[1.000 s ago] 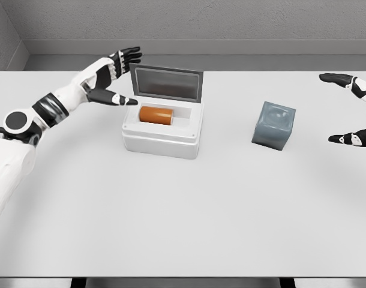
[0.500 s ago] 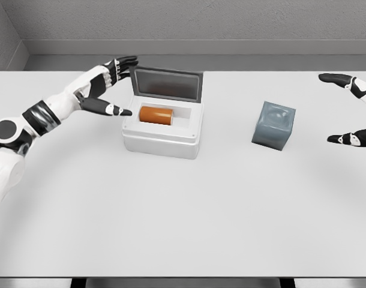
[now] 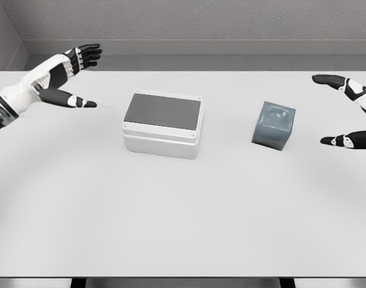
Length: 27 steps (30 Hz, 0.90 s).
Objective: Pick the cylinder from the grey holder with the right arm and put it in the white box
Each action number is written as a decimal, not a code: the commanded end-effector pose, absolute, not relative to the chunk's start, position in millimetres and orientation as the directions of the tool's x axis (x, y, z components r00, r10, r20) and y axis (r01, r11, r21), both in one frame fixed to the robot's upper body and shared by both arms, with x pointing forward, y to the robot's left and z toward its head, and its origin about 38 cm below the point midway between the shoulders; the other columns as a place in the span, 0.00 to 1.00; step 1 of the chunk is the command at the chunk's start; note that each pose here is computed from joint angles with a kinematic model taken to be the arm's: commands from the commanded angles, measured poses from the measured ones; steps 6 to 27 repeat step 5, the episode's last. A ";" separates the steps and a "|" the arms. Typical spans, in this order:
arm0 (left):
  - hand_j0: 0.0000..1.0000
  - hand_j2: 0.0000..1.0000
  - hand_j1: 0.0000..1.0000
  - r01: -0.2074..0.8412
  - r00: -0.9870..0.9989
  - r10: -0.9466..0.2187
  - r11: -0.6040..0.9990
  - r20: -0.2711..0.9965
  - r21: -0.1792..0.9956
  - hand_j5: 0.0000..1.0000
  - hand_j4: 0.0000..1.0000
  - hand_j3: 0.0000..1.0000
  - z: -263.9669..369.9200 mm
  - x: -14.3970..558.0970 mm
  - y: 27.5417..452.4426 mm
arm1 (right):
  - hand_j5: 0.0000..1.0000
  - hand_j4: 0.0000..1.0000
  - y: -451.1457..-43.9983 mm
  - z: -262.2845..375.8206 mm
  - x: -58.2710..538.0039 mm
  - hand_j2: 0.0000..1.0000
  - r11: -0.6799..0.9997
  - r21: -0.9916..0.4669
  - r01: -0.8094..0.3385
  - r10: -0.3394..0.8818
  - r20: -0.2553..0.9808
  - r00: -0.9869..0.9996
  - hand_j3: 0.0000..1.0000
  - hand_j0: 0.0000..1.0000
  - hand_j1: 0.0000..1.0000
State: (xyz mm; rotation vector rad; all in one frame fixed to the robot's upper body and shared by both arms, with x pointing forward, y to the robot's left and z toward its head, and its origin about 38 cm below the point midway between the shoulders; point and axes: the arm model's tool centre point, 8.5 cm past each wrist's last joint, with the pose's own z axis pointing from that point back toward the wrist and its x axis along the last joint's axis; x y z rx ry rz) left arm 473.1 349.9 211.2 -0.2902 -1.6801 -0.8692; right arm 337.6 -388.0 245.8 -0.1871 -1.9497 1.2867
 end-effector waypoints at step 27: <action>1.00 1.00 1.00 0.545 -0.324 -0.349 0.691 0.879 0.475 1.00 1.00 1.00 235.6 458.4 403.4 | 1.00 1.00 -423.3 175.3 324.2 1.00 0.563 -0.734 -0.379 0.544 0.675 -0.499 1.00 1.00 1.00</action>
